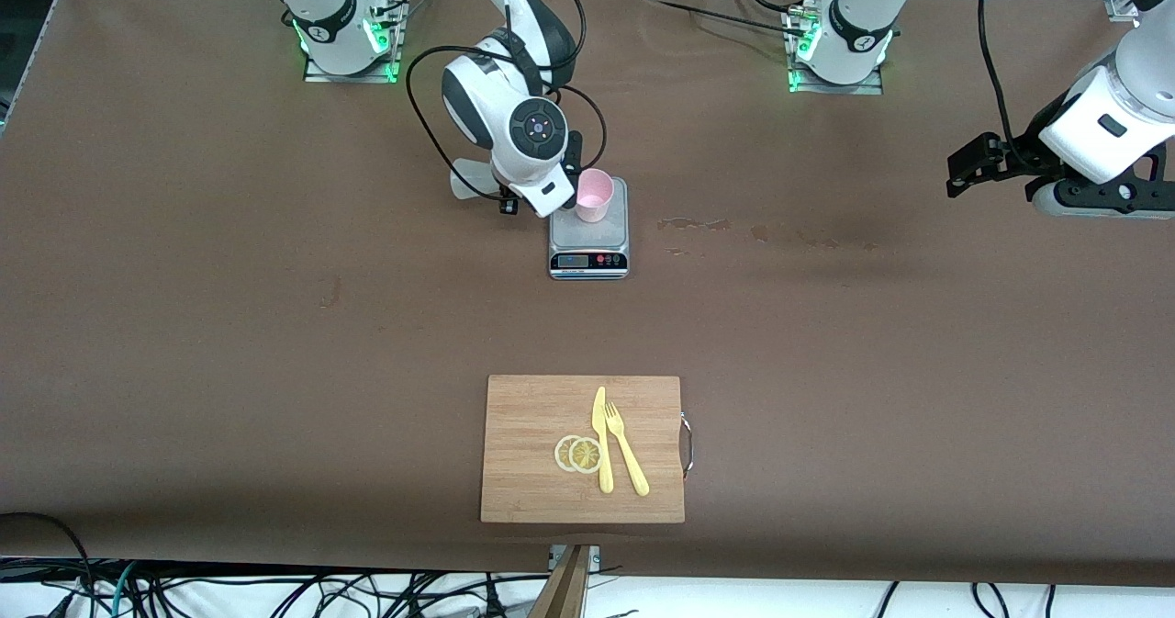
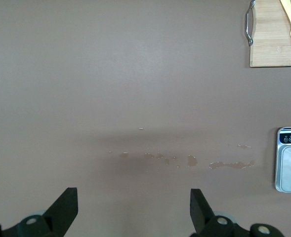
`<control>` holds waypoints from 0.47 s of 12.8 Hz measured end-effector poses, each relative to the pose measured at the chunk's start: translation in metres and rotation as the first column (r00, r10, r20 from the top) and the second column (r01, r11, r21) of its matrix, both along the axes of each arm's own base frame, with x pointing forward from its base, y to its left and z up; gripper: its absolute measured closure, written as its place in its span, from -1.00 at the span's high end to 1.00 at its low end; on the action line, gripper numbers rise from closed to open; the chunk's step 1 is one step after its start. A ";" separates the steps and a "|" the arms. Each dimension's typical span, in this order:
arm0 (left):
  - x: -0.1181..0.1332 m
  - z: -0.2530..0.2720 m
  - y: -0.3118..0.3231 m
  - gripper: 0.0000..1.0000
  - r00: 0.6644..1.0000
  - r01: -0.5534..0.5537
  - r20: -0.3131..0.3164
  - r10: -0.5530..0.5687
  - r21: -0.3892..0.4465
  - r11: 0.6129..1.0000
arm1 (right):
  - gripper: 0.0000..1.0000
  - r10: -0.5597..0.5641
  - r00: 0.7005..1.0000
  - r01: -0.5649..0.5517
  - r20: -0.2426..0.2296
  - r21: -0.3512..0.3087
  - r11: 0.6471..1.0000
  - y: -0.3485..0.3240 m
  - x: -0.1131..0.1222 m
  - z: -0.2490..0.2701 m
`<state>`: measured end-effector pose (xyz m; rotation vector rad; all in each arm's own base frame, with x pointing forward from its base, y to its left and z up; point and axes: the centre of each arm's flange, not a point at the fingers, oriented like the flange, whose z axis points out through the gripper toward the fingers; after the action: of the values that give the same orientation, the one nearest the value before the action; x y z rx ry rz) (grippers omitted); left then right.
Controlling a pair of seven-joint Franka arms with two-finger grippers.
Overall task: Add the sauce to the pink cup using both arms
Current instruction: 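Tilt the bottle nozzle over the pink cup with the right gripper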
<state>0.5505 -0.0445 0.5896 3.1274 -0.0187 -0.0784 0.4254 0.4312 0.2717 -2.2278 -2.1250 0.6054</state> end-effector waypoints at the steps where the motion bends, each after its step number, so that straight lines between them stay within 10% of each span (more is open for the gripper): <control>1: 0.000 0.000 0.000 1.00 1.000 0.000 0.000 0.000 0.000 1.000 | -0.23 0.003 1.000 -0.003 0.000 -0.003 1.000 0.001 0.000 -0.001; 6: 0.000 0.000 0.000 1.00 1.000 0.000 0.000 0.000 0.000 1.000 | -0.23 -0.003 1.000 0.003 0.003 -0.028 1.000 0.006 0.002 -0.001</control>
<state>0.5505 -0.0445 0.5896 3.1274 -0.0188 -0.0784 0.4277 0.4372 0.2705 -2.2466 -2.1269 0.6359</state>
